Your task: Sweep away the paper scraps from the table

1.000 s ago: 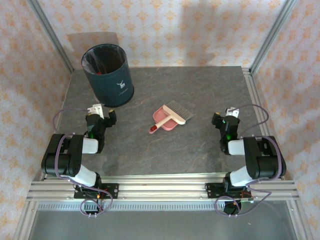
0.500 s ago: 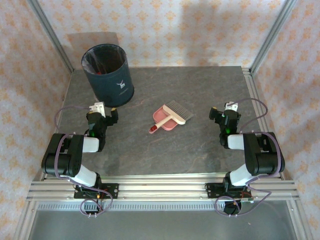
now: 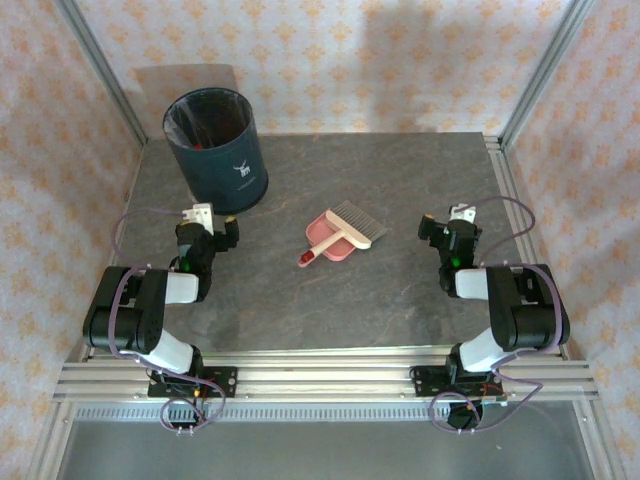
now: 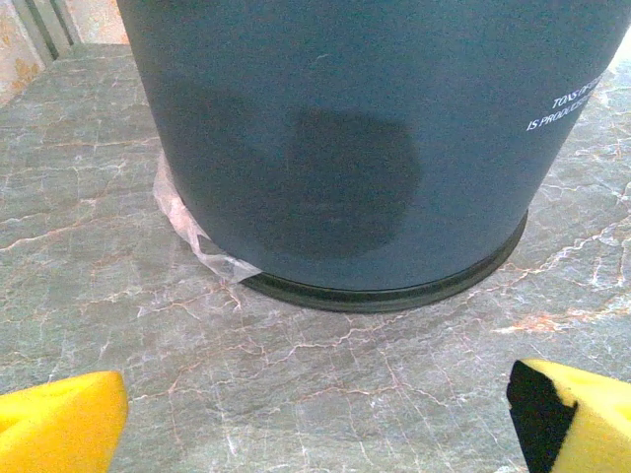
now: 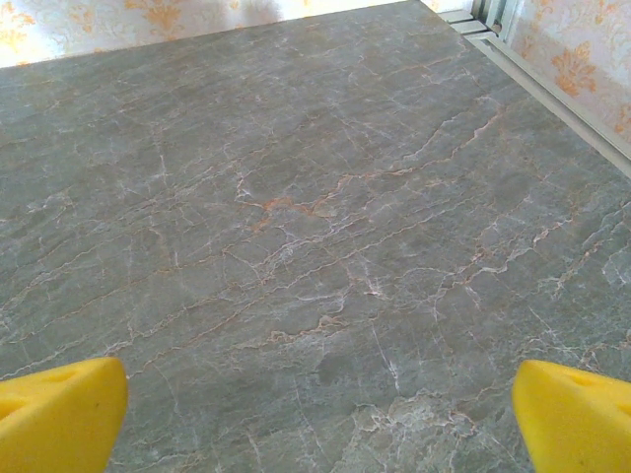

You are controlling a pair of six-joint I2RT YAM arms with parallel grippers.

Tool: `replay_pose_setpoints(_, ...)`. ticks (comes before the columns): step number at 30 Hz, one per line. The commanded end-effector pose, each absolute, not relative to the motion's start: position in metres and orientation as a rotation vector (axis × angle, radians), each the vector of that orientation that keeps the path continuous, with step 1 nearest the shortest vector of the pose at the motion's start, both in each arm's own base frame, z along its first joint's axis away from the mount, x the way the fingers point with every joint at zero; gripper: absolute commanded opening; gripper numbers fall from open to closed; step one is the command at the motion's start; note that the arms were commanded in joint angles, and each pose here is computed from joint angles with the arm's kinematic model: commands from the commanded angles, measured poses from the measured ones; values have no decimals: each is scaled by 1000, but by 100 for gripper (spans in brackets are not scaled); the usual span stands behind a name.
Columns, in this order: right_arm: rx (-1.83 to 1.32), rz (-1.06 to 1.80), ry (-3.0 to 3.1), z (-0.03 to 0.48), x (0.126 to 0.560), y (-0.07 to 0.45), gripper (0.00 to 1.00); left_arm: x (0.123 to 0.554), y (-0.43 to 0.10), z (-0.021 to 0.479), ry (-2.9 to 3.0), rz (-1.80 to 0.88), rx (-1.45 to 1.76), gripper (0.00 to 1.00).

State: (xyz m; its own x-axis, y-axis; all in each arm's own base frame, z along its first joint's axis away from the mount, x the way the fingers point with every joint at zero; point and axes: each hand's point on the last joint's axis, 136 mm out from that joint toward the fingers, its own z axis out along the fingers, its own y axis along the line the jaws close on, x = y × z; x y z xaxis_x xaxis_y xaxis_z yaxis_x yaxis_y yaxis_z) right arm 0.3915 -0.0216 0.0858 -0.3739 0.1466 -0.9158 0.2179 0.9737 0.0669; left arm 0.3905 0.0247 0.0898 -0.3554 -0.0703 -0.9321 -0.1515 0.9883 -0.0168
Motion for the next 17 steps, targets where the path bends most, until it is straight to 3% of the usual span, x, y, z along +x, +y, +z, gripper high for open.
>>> replay_pose_setpoints(1,266,-84,1950,90,394,-24,99,396,23,95,1926,92,-136,100)
replay_pose_setpoints(17,265,-85,1953,89,394,-24,99,396,22,95,1927,91,-131,100)
